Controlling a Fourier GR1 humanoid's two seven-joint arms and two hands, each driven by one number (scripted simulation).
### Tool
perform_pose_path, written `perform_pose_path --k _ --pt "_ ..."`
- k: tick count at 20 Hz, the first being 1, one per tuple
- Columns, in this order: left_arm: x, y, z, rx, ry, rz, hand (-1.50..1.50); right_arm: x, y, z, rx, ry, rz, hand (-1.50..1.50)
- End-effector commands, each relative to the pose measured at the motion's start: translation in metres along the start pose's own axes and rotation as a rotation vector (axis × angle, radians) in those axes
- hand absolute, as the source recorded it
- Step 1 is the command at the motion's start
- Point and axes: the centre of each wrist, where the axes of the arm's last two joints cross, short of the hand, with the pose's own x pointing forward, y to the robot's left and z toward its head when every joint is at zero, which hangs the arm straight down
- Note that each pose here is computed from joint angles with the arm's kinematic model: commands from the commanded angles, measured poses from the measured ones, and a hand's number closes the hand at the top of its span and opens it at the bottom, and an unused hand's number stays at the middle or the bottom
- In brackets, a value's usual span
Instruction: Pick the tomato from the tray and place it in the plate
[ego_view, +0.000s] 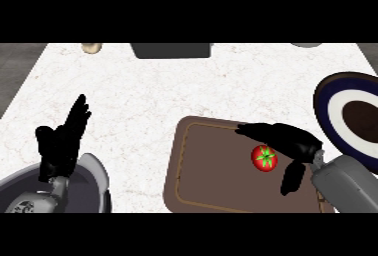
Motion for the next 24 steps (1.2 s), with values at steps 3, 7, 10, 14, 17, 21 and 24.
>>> perform_pose_path --k 3,7,10,14,17,21,24 --pt "-0.035 -0.004 0.005 -0.030 0.151 0.034 0.00 -0.012 0.007 0.001 -0.004 -0.034 0.066 1.50" --pt "-0.043 -0.030 0.023 -0.024 0.138 0.022 0.00 0.004 -0.005 -0.008 -0.070 -0.068 0.095 1.50" --pt "-0.040 -0.027 0.014 -0.027 0.158 0.022 0.00 -0.013 0.009 0.002 -0.086 -0.068 0.117 1.50" --pt "-0.034 0.000 0.010 -0.034 0.141 0.019 0.00 -0.015 -0.011 0.010 -0.258 -0.022 0.124 1.50" --pt "-0.022 -0.005 0.007 -0.011 0.132 0.030 0.00 -0.024 -0.019 0.024 -0.401 0.086 0.178 1.50" --pt "-0.034 -0.001 0.022 0.014 0.149 0.045 0.00 -0.038 0.024 0.049 -0.567 0.248 0.237 1.50" --pt "-0.035 0.002 0.013 0.021 0.149 0.020 0.00 -0.028 0.001 0.076 -0.689 0.217 0.293 1.50"
